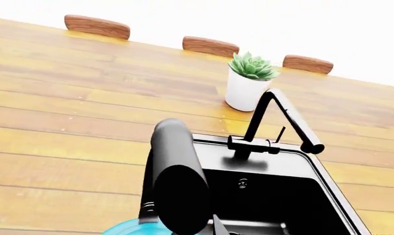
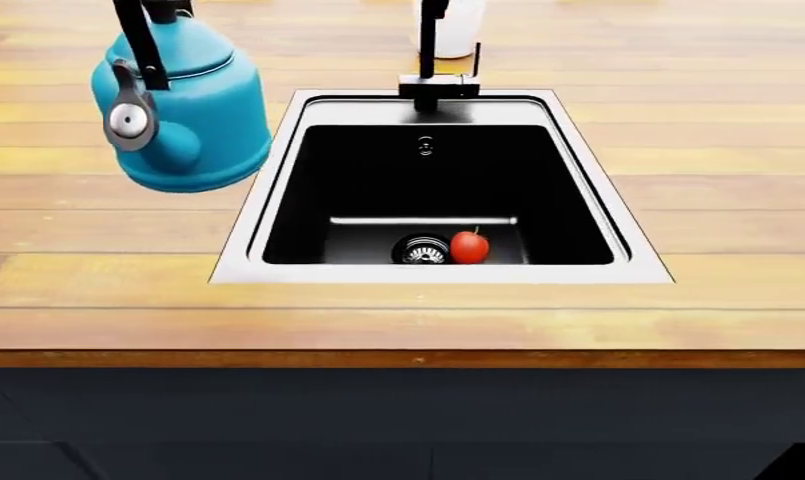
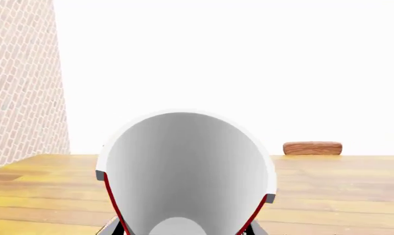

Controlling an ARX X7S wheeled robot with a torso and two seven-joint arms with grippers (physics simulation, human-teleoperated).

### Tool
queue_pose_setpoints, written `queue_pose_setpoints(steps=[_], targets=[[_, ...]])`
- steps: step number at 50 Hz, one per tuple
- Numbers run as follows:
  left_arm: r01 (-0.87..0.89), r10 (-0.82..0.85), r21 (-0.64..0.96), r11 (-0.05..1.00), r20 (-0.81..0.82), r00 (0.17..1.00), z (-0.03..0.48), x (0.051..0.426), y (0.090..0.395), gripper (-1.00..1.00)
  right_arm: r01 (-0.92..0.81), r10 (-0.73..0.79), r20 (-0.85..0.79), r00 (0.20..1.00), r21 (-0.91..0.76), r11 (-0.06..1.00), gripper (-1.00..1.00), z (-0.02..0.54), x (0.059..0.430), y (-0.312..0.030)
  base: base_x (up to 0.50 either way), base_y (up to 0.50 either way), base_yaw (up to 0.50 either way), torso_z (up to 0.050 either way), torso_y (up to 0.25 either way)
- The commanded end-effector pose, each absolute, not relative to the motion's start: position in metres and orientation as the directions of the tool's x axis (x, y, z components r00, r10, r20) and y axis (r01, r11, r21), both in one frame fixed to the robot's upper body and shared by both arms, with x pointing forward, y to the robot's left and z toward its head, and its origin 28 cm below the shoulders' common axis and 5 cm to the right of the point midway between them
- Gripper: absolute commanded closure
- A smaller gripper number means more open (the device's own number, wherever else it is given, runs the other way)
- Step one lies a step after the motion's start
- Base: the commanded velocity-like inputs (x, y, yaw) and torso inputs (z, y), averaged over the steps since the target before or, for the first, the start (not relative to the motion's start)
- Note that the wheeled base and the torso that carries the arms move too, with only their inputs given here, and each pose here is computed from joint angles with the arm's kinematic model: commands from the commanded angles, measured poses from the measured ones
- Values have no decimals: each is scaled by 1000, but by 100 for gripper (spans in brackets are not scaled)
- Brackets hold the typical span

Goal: Pick the cup and kettle non electric and place them in the sink. Then turn on the water.

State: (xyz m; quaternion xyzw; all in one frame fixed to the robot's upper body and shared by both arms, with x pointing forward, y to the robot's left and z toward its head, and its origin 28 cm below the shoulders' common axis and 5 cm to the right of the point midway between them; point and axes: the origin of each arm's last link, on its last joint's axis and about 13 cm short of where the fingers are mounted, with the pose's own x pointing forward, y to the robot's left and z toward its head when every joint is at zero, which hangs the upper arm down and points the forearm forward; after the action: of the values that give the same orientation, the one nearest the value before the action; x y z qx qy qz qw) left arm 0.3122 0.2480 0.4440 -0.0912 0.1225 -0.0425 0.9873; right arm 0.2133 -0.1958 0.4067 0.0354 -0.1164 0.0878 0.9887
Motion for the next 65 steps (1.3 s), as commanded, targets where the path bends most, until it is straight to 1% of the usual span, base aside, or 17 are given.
queue_pose_setpoints(steps=[1,12,24,36,45,65], targets=[[42,-80,-204,978,-183,980,456,305,255,100,-163,158,205,966,7,987,100,412,227,-200,0,-187,0,0,10],[26,-62,-215,976,-163,985,459,302,262,100,-186,189,187,964,-29,982,100,412,233,-195,0,-266,0,1,1],[-5,-28,-215,977,-146,989,463,293,271,100,-221,224,191,956,-36,975,100,416,235,-186,0,-4,0,0,1],[-14,-16,-206,978,-140,990,467,293,272,100,-211,214,194,957,-37,977,100,417,241,-186,0,0,0,0,1],[-12,-17,-203,979,-140,990,467,295,271,100,-206,208,190,959,-32,978,100,414,244,-187,186,0,0,0,1],[-9,-20,-201,980,-142,990,466,296,270,100,-208,210,188,959,-30,978,100,412,244,-188,333,0,0,1,2]])
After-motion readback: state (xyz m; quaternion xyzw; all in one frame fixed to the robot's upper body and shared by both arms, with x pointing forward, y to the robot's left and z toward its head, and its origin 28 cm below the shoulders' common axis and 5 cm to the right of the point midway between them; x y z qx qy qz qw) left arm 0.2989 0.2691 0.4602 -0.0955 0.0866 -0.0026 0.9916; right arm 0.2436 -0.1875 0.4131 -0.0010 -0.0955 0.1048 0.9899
